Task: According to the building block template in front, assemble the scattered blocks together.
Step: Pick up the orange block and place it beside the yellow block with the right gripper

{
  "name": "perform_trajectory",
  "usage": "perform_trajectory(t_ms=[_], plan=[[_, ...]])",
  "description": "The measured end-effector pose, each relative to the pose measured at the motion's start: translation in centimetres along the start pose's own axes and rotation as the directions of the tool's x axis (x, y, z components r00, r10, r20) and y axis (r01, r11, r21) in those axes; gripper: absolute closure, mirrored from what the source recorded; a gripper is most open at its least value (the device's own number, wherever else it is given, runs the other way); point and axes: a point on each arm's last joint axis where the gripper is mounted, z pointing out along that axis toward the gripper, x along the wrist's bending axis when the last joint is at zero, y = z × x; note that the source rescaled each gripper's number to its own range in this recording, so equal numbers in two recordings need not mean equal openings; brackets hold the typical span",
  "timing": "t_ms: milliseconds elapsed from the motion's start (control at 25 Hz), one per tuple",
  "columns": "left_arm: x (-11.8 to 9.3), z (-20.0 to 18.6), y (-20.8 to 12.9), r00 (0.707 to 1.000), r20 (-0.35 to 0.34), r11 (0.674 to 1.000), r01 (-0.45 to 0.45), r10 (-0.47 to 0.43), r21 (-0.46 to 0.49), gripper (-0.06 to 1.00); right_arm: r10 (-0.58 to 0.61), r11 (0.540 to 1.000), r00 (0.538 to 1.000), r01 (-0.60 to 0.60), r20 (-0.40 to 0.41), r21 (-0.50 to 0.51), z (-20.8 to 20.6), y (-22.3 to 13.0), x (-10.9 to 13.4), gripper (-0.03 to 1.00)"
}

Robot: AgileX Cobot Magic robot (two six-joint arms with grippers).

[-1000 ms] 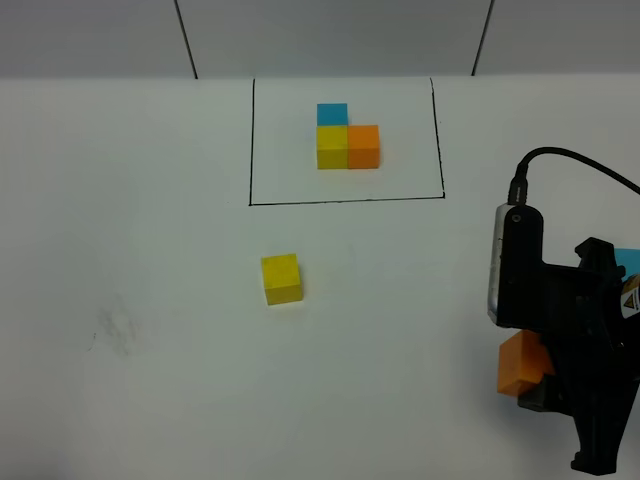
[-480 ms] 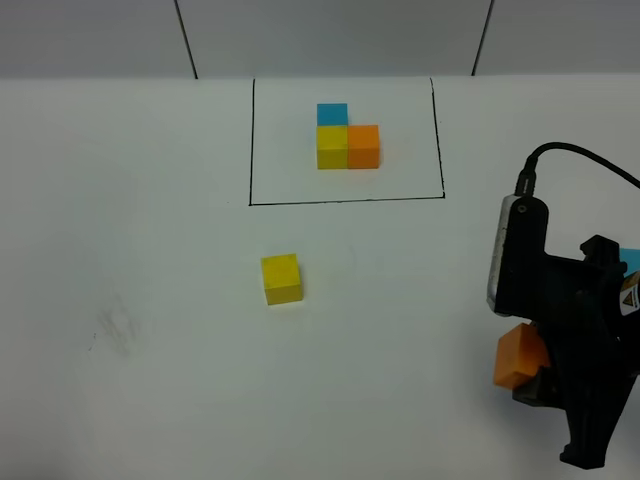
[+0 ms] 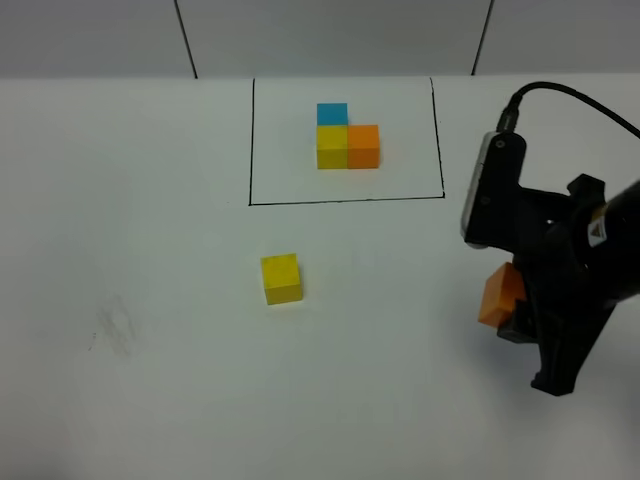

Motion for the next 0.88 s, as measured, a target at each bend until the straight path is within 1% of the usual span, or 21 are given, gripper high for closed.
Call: perform_trajectory(t_ms=[200,440,640,880], plan=[[0.0,0.0,0.0,1.000,0.000,1.000,0.000,0.000,0.000,0.94,-0.096,0.995,0.995,0.097,-0.032,0.036,2.1,2.4,-1.9,0.51],[0.0,0.0,0.0,1.000,0.000,1.000,0.000,0.000,0.000,0.94,-0.215,0.974,0.973,0.221,-0.083,0.058,5.0,5.3,-2.6,0.51],[0.0,0.0,0.0,1.000,0.000,1.000,0.000,0.000,0.000,0.94,-0.303,0.948,0.945,0.312,-0.120,0.066,7.5,7.2,-3.0,0.51],[0.0,0.0,0.0,1.000,0.000,1.000,0.000,0.000,0.000,0.94,-0.370,0.925,0.921,0.378,-0.124,0.048,9.5,10.0,-3.3,0.51]])
